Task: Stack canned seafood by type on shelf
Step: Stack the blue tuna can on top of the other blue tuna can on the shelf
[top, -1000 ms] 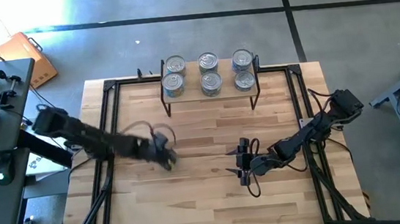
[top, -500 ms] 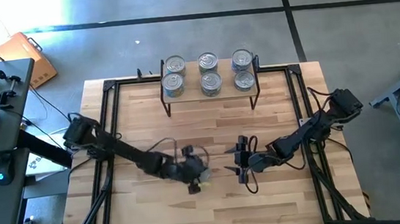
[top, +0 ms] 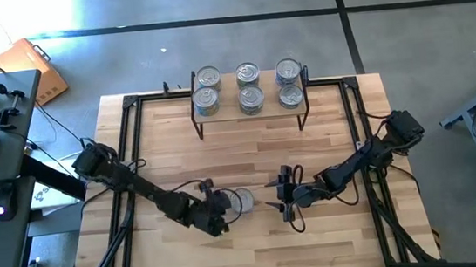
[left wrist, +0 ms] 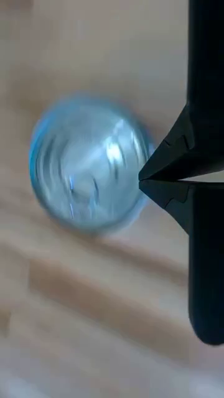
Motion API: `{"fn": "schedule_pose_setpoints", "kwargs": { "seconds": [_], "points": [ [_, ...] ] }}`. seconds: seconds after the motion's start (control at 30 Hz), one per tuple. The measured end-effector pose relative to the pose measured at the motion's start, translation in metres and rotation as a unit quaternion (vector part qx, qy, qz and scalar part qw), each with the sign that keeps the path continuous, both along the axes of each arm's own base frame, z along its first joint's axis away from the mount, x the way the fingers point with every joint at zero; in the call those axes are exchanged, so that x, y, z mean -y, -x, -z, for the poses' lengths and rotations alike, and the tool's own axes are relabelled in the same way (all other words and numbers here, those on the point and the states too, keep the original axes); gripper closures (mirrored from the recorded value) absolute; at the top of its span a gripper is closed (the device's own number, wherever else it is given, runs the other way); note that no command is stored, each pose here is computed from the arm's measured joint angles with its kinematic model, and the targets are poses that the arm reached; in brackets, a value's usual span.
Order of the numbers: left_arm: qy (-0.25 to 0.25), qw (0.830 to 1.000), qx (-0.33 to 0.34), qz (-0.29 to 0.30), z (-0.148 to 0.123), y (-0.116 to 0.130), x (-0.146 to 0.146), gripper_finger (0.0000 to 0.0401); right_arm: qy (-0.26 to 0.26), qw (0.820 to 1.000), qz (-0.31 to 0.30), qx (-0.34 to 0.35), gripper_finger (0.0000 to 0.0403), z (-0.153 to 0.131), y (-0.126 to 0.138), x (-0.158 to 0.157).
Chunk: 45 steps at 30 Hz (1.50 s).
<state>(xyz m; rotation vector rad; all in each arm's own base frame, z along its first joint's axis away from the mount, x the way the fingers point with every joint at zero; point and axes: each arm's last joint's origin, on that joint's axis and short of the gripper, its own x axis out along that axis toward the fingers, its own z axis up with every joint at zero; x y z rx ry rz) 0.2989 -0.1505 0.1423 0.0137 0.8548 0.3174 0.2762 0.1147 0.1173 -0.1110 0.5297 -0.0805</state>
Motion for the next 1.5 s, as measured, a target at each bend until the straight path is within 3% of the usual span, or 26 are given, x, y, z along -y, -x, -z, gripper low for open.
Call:
{"fn": "schedule_pose_setpoints", "kwargs": {
  "seconds": [0.27, 0.33, 0.4, 0.53, 0.63, 0.77, 0.9, 1.1, 1.27, 1.4, 1.5],
  "points": [
    [-0.109, 0.992, 0.018, -0.053, 0.007, -0.007, -0.037, 0.0401, 0.002, 1.000, -0.004, 0.001, 0.0142, 0.007, -0.002, -0.001],
    [-0.121, 0.991, 0.010, -0.047, 0.005, -0.011, -0.043, 0.0401, 0.013, 0.999, -0.052, -0.002, 0.0142, 0.006, -0.003, -0.003],
    [-0.126, 0.992, 0.008, -0.024, -0.001, -0.014, -0.041, 0.0401, 0.036, 0.993, -0.112, -0.001, 0.0142, 0.005, -0.004, -0.006],
    [-0.119, 0.990, 0.001, 0.074, -0.013, -0.017, -0.017, 0.0401, 0.093, 0.985, -0.147, -0.002, 0.0147, 0.006, -0.005, -0.005],
    [-0.137, 0.978, 0.013, 0.159, -0.013, -0.015, 0.010, 0.0401, 0.088, 0.989, -0.117, 0.010, 0.0157, 0.005, -0.008, -0.001],
    [-0.136, 0.973, 0.020, 0.186, -0.003, -0.011, 0.027, 0.0398, 0.068, 0.992, -0.095, 0.045, 0.0173, -0.001, -0.010, -0.004],
    [-0.150, 0.963, 0.006, 0.225, 0.006, -0.014, 0.028, 0.0365, 0.065, 0.991, -0.098, 0.064, 0.0180, -0.006, -0.009, -0.009],
    [-0.187, 0.950, 0.019, 0.250, 0.013, -0.028, 0.023, 0.0282, 0.055, 0.992, -0.084, 0.071, 0.0181, -0.008, -0.009, -0.009],
    [-0.153, 0.955, -0.004, 0.255, 0.018, -0.031, 0.013, 0.0239, 0.035, 0.994, -0.076, 0.074, 0.0181, -0.009, -0.009, -0.009],
    [-0.139, 0.959, -0.036, 0.242, 0.024, -0.031, 0.004, 0.0255, 0.030, 0.994, -0.080, 0.073, 0.0181, -0.008, -0.008, -0.011],
    [-0.143, 0.959, -0.043, 0.242, 0.027, -0.033, 0.001, 0.0303, 0.037, 0.987, -0.133, 0.080, 0.0181, -0.010, -0.008, -0.015]
  ]
}}
